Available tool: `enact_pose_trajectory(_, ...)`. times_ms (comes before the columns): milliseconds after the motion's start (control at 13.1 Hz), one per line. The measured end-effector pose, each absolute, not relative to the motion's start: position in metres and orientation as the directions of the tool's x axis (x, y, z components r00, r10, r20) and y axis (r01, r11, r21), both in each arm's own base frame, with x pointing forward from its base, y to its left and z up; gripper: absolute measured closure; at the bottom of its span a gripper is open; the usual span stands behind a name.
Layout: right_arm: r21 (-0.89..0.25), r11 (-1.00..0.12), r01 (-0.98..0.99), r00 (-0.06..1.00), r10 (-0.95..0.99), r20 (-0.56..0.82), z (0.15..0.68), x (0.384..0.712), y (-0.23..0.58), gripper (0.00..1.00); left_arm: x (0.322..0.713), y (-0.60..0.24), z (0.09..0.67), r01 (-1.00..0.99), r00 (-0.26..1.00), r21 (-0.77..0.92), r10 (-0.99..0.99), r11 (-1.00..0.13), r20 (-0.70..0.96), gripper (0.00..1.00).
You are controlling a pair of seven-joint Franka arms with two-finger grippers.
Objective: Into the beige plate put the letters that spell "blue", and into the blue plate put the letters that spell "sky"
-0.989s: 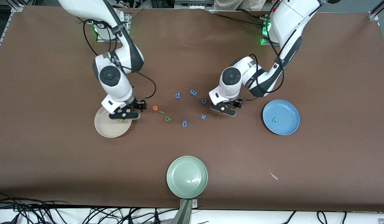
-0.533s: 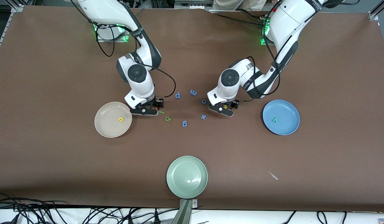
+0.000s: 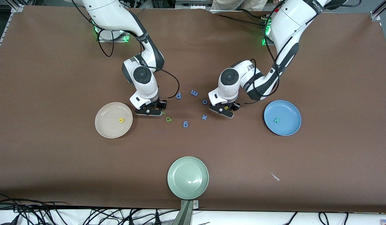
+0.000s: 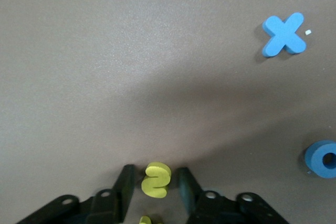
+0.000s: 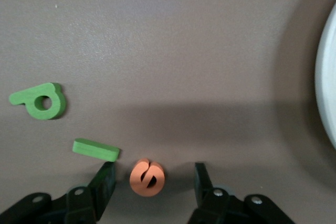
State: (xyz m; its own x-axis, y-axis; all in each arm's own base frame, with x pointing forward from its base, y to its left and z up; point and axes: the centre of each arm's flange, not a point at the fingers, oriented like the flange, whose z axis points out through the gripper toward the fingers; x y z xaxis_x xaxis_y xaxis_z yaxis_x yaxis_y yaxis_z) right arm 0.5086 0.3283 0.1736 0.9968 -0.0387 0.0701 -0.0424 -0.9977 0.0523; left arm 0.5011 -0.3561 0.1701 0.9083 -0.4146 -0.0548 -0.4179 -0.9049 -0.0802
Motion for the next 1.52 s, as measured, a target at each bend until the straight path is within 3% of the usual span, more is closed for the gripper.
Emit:
enact_pose_trajectory(76, 0.046, -0.998, -0.042, 0.996, -0.038, 0.078, 0.174, 0.509, 0.329, 0.36, 0.503, -0.355, 0.171, -0.415, 0.91, -0.082, -0.412, -0.906, -0.053, 0.73)
enact_pose_trajectory(152, 0.042, -0.998, -0.041, 0.996, -0.037, 0.082, 0.173, 0.508, 0.328, 0.36, 0.503, -0.354, 0.174, -0.414, 0.91, -0.085, -0.411, -0.906, -0.052, 0.75)
enact_pose_trajectory(380, 0.027, -0.999, -0.04, 0.994, -0.037, 0.101, 0.178, 0.507, 0.327, 0.69, 0.508, -0.343, 0.178, -0.402, 0.915, -0.113, -0.395, -0.909, -0.08, 0.76)
enact_pose_trajectory(685, 0.047, -0.999, -0.016, 0.996, -0.011, 0.09, 0.181, 0.512, 0.319, 0.71, 0.533, -0.294, 0.22, -0.419, 0.906, -0.201, -0.392, -0.885, -0.162, 0.77)
enact_pose_trajectory(913, 0.139, -0.984, 0.115, 0.993, 0.12, 0.024, 0.224, 0.559, 0.278, 0.71, 0.558, -0.228, 0.248, -0.491, 0.865, -0.212, -0.445, -0.845, -0.231, 0.77)
enact_pose_trajectory(1141, 0.174, -0.96, 0.221, 0.975, 0.223, -0.01, 0.268, 0.603, 0.213, 0.71, 0.566, -0.173, 0.241, -0.522, 0.839, -0.182, -0.463, -0.833, -0.285, 0.77)
enact_pose_trajectory(1217, 0.159, -0.963, 0.216, 0.976, 0.217, -0.017, 0.267, 0.607, 0.198, 0.64, 0.568, -0.155, 0.238, -0.528, 0.832, -0.171, -0.467, -0.832, -0.298, 0.77)
enact_pose_trajectory(1293, 0.14, -0.97, 0.199, 0.98, 0.197, -0.025, 0.259, 0.607, 0.188, 0.58, 0.571, -0.139, 0.236, -0.527, 0.831, -0.162, -0.465, -0.835, -0.306, 0.7)
enact_pose_trajectory(1522, 0.087, -0.985, 0.147, 0.989, 0.145, -0.032, 0.24, 0.593, 0.206, 0.22, 0.569, -0.146, 0.239, -0.525, 0.831, -0.14, -0.471, -0.839, -0.295, 0.41)
